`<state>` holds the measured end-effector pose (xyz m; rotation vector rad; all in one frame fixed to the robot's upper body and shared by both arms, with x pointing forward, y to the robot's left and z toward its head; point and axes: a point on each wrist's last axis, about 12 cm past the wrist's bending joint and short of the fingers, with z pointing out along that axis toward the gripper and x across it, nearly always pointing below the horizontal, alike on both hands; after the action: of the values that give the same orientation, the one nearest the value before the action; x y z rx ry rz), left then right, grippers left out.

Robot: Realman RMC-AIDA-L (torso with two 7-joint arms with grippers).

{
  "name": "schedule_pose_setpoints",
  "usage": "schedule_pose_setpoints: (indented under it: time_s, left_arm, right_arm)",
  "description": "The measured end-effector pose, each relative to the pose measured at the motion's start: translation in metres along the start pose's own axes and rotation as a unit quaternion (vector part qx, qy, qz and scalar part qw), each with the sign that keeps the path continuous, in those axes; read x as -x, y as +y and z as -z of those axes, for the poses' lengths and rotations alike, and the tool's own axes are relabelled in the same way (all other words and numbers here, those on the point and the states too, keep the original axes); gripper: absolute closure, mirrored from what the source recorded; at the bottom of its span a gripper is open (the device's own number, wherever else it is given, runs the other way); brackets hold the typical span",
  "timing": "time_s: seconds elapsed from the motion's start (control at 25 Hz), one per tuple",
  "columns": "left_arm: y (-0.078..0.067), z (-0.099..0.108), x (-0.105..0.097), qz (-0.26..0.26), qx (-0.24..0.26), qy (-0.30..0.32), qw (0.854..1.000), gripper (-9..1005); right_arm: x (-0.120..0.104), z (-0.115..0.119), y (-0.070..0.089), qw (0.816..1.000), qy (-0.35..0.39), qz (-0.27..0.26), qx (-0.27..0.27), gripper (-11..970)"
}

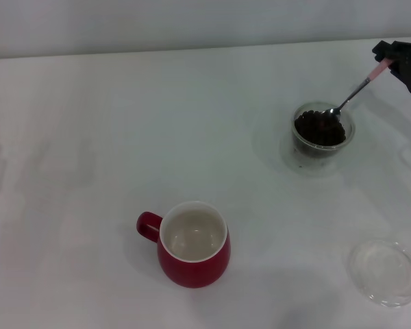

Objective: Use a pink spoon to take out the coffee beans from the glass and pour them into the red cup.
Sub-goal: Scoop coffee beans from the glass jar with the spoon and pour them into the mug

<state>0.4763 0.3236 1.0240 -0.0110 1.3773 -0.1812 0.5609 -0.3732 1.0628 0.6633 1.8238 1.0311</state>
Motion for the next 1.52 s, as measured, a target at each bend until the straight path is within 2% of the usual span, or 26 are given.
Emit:
schedule_pose_setpoints:
  time_s: [0.48, 1.04, 1.52]
  left_arm:
    - [-0.001, -0.001, 0.000, -0.021, 0.000, -0.001, 1.000, 331]
    - [-0.003, -0.004, -0.001, -0.032, -0.002, 0.001, 0.999, 331]
    - [-0.005, -0.008, -0.005, -0.041, 0.000, 0.019, 0.999, 331]
  right_arm:
    - [-0.008, -0.006, 0.016, 0.998, 0.040, -0.014, 0.045, 802]
    - [-0.042, -0.019, 0.033, 0.989, 0.122, 0.008, 0.079, 800]
    - [-0.073, -0.036, 0.055, 0.971, 0.211, 0.026, 0.114, 799]
